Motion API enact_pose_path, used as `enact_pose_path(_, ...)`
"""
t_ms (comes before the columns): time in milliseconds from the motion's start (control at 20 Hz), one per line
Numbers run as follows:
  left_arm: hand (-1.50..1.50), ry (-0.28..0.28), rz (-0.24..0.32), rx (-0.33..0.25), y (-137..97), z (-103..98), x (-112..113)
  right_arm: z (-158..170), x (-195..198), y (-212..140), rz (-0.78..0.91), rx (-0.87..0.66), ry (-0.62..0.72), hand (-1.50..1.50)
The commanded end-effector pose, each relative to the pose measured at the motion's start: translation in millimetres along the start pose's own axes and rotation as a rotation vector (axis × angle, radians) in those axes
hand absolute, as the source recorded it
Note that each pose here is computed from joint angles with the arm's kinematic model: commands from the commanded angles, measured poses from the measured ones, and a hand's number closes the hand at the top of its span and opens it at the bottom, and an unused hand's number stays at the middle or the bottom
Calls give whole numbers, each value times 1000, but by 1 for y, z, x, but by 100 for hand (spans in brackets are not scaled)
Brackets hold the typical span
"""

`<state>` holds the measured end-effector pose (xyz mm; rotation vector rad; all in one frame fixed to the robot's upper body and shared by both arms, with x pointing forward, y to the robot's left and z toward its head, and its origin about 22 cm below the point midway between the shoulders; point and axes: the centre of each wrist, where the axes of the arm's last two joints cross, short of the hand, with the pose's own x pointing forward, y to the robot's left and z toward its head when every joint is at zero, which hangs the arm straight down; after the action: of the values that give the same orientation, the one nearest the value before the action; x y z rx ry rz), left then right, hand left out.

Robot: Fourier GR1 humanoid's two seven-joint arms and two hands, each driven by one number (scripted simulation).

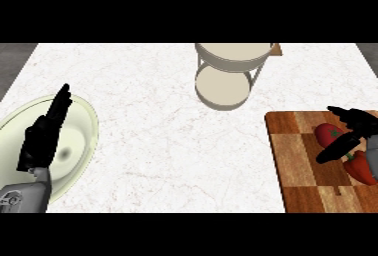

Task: Pick the tomato from the cutting board and place it in the tiered basket

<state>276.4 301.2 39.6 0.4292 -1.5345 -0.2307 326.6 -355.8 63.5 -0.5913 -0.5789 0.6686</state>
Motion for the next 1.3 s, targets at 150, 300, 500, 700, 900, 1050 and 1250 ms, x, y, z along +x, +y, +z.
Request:
enact_pose_path(150, 0, 9, -8, -1, 2, -7, -5, -14, 6, 20, 77, 159, -60, 150)
enact_pose_path(300, 0, 6, 1, -9, -19, -5, -7, -10, 2, 20, 252, 77, -104, 150)
enact_pose_path(500, 0, -11, -12, -7, -1, -3, 10, -19, 15, 5, 132, 55, -106, 150)
enact_pose_path(700, 0, -10, -2, 9, -1, 17, -23, 1, 8, 13, 1, 47, -108, 150)
enact_pose_path(900, 0, -1, -11, 9, -4, 8, -11, 33, 73, 47, -35, -29, -180, 150)
enact_pose_path(1050, 0, -33, 2, -65, -24, -7, 5, 73, 178, 94, -5, -132, -302, 150)
enact_pose_path(1250, 0, -89, -4, -133, -36, -14, 19, 117, 237, 109, -36, -305, -365, 150)
